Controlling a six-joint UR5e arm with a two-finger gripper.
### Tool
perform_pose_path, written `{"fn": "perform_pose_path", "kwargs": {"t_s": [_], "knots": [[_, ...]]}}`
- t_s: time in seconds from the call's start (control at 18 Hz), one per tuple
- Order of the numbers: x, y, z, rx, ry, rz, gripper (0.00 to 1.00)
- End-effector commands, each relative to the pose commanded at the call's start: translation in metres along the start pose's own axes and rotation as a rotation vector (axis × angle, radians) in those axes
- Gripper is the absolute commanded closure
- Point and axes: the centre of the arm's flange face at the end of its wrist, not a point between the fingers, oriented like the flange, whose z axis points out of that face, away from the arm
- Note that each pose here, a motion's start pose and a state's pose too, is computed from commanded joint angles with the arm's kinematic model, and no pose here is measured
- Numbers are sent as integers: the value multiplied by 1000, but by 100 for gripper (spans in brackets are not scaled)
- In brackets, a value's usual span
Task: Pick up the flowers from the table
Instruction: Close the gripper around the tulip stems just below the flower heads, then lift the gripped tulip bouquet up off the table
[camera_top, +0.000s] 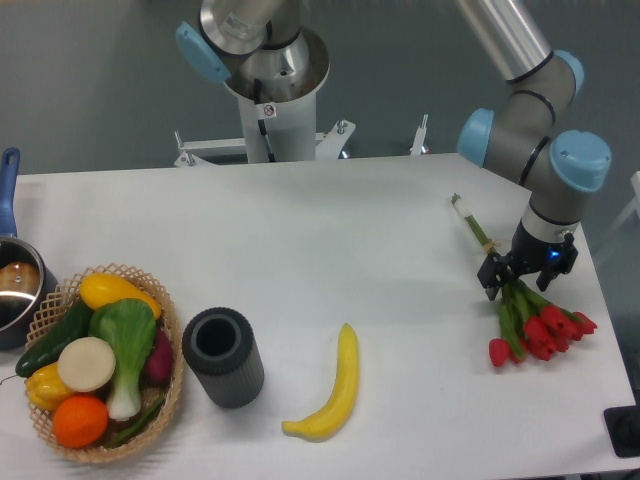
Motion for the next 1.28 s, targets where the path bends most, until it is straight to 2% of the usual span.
{"fn": "perform_pose_path", "kwargs": {"t_s": [0.17, 0.22, 0.44, 0.56, 0.78, 1.06, 1.28], "knots": [[-1, -1, 0, 1, -1, -14, 22], [-1, -1, 0, 1, -1, -14, 31], [-1, -3, -1, 8, 0, -13, 45], [-2, -3, -2, 9, 1, -16, 60], [-2, -5, -5, 20, 4, -45, 75], [2, -8, -12, 51, 30, -42, 78], [13, -16, -36, 84, 14, -20, 77]]}}
